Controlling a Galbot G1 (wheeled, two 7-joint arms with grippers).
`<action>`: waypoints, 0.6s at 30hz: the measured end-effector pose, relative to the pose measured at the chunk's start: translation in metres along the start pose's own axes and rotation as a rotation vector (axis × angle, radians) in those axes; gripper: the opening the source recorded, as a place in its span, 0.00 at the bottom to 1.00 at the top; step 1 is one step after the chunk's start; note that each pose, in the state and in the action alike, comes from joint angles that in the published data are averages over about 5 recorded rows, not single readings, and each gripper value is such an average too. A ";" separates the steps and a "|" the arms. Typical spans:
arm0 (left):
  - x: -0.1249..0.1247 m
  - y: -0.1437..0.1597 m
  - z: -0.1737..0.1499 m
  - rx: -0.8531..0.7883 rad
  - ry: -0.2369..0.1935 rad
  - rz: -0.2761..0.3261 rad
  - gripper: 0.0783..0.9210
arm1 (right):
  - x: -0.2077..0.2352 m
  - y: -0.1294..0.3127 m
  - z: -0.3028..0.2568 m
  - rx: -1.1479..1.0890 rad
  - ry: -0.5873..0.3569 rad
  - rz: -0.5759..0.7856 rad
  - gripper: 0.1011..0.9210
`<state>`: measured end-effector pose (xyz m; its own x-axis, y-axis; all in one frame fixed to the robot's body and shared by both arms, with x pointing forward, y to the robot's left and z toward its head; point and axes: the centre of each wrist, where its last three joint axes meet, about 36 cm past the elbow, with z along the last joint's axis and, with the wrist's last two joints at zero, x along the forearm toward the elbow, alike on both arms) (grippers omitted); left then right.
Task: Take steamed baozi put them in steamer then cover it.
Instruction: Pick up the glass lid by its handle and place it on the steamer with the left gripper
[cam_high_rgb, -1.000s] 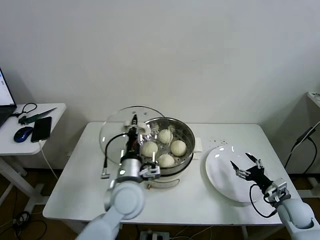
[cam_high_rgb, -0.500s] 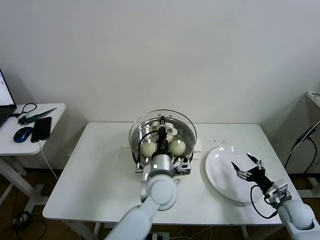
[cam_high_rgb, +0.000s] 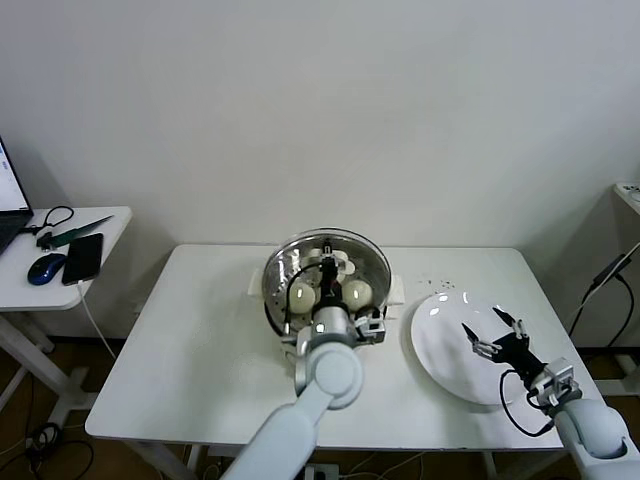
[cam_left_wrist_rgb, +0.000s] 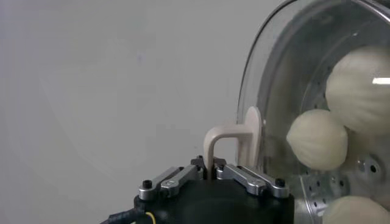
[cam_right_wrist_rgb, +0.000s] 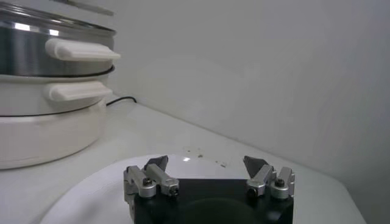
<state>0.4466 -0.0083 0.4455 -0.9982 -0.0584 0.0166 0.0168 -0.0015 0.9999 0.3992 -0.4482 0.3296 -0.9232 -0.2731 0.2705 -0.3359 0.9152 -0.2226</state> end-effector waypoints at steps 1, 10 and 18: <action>-0.001 -0.001 0.000 -0.002 0.003 0.002 0.08 | 0.000 0.000 0.000 0.001 0.000 0.000 0.88; -0.007 -0.012 -0.001 -0.005 0.012 0.018 0.08 | 0.000 0.000 0.001 0.005 0.002 -0.001 0.88; -0.008 -0.019 -0.004 -0.008 0.010 0.027 0.08 | 0.000 0.000 0.003 0.008 0.002 -0.002 0.88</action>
<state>0.4547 -0.0118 0.4266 -0.9967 -0.0682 0.0440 0.0446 -0.0080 0.9990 0.3986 -0.4492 0.3273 -0.9219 -0.2745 0.2734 -0.3396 0.9123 -0.2290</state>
